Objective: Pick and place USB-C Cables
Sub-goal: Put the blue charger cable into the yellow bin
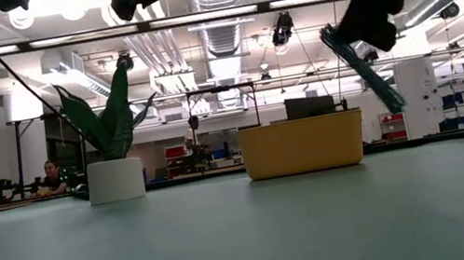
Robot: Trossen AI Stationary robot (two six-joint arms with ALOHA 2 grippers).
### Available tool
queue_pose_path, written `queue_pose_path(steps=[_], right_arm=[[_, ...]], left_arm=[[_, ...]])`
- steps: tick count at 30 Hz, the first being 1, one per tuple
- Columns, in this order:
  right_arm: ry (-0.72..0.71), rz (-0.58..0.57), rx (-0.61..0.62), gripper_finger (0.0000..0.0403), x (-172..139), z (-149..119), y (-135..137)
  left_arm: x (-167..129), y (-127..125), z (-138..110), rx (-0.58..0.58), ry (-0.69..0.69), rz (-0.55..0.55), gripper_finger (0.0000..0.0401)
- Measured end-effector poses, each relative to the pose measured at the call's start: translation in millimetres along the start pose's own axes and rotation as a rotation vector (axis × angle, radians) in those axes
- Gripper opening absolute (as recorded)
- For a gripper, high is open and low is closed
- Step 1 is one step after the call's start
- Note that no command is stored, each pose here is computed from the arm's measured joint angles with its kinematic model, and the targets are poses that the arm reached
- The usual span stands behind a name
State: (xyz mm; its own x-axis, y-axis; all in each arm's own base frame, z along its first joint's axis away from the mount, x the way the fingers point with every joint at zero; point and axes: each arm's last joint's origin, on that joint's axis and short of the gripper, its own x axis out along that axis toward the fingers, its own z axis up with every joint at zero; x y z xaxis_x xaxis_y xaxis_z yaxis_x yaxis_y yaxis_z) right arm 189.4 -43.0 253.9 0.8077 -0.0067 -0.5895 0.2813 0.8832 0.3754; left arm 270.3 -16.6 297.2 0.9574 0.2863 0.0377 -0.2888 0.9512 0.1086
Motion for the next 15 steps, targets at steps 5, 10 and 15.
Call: queue_pose_path(steps=[5, 10, 15], right_arm=[[-0.127, 0.096, -0.064, 0.0036, 7.5, 2.3, 2.5], [-0.295, 0.157, -0.129, 0.0036, 12.8, 2.8, 2.5], [-0.452, 0.227, -0.202, 0.0036, 15.0, -0.8, 2.4]], left_arm=[[-0.2, -1.5, -1.9, -0.021, 0.0, -0.007, 0.0171], [6.2, -6.3, -5.0, -0.078, -0.037, -0.052, 0.0171], [15.3, -12.6, -14.5, -0.112, -0.045, -0.087, 0.0171]])
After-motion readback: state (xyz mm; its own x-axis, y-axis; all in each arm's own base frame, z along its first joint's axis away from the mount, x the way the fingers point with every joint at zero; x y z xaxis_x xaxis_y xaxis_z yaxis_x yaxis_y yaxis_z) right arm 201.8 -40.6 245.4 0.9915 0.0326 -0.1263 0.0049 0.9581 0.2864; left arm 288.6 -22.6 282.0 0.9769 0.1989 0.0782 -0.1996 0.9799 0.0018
